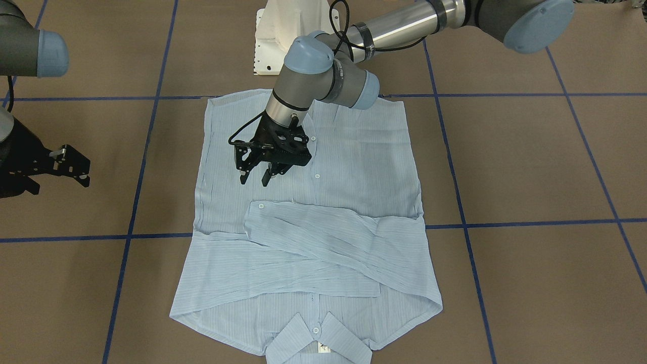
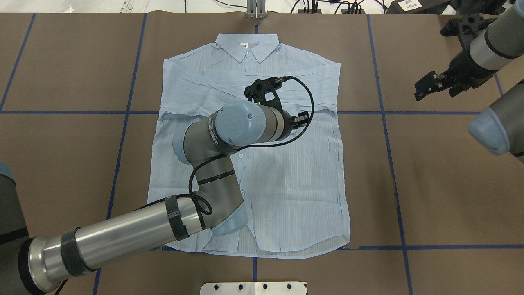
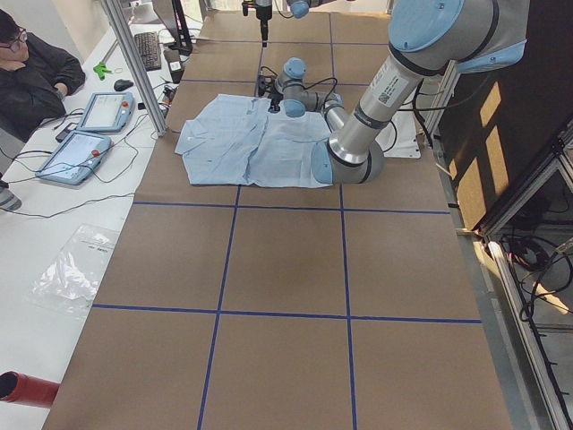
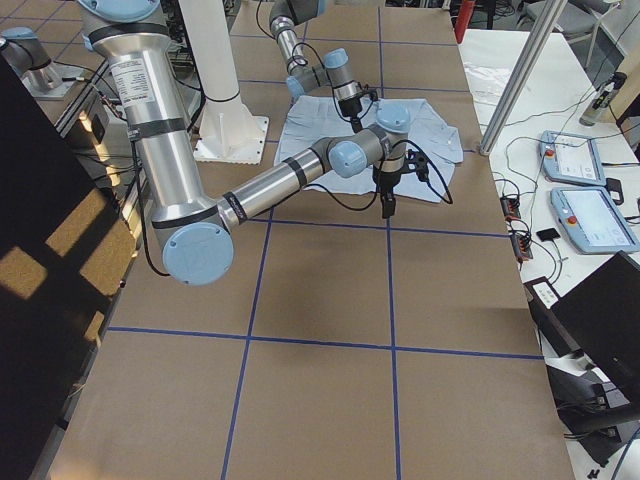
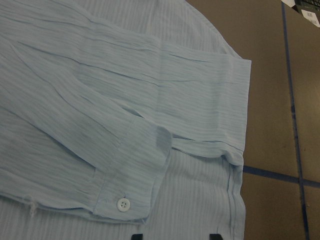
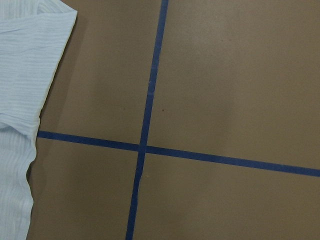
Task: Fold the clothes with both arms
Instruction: 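Fold the sleeve with the left gripper across the shirt toward the collar, then release the sleeve and pull back the left gripper while the right gripper lowers, then move both grippers down beside the shirt's sides toward the hem, then lower both grippers to the hem corners nearest the robot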
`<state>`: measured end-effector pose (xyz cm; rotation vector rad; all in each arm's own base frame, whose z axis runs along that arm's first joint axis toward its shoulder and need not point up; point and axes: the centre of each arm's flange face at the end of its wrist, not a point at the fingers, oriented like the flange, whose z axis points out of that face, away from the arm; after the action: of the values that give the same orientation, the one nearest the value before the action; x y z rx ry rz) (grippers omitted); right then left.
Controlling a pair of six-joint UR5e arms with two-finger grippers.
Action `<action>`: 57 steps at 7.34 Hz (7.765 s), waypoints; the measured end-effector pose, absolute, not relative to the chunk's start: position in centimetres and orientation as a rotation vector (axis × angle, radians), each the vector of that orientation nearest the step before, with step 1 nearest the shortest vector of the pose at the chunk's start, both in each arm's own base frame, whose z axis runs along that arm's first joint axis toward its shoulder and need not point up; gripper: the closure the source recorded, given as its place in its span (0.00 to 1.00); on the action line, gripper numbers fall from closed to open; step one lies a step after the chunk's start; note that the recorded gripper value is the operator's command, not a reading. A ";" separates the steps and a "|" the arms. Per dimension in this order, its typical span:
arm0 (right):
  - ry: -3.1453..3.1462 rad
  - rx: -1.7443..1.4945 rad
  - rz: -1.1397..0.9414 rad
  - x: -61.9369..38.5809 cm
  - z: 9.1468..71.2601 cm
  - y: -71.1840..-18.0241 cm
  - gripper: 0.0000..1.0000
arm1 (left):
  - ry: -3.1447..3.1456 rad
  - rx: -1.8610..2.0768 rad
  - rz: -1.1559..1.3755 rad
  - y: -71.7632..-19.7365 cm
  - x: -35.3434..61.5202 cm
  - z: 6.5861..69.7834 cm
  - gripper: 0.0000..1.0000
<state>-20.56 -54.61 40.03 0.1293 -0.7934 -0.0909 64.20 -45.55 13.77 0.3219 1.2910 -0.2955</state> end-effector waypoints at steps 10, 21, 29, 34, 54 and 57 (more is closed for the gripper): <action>-0.879 0.118 0.051 -31.1 35.4 -48.4 0.00 | 1.133 0.434 -0.140 -39.1 40.8 27.0 0.00; -0.846 0.042 0.006 -45.6 34.3 -32.8 0.00 | 1.029 0.184 0.017 -33.8 36.0 37.1 0.00; -0.786 -0.061 -0.015 -47.9 37.5 -26.1 0.58 | 1.049 0.197 0.028 -33.7 36.7 35.7 0.00; -0.787 -0.088 -0.004 -47.3 37.3 -25.8 0.73 | 1.048 0.197 0.028 -33.8 36.9 35.7 0.00; -0.863 -0.067 -0.007 -45.9 33.7 -25.5 1.00 | 1.028 0.057 -0.077 -28.3 42.4 36.4 0.12; -0.885 -0.056 -0.001 -45.1 32.7 -25.8 1.00 | 0.967 0.013 -0.089 -26.5 43.9 37.6 0.26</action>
<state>-45.07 -25.81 32.68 -0.0561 -0.8853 -0.0011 43.90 -26.47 37.56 0.0126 0.9667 -0.0889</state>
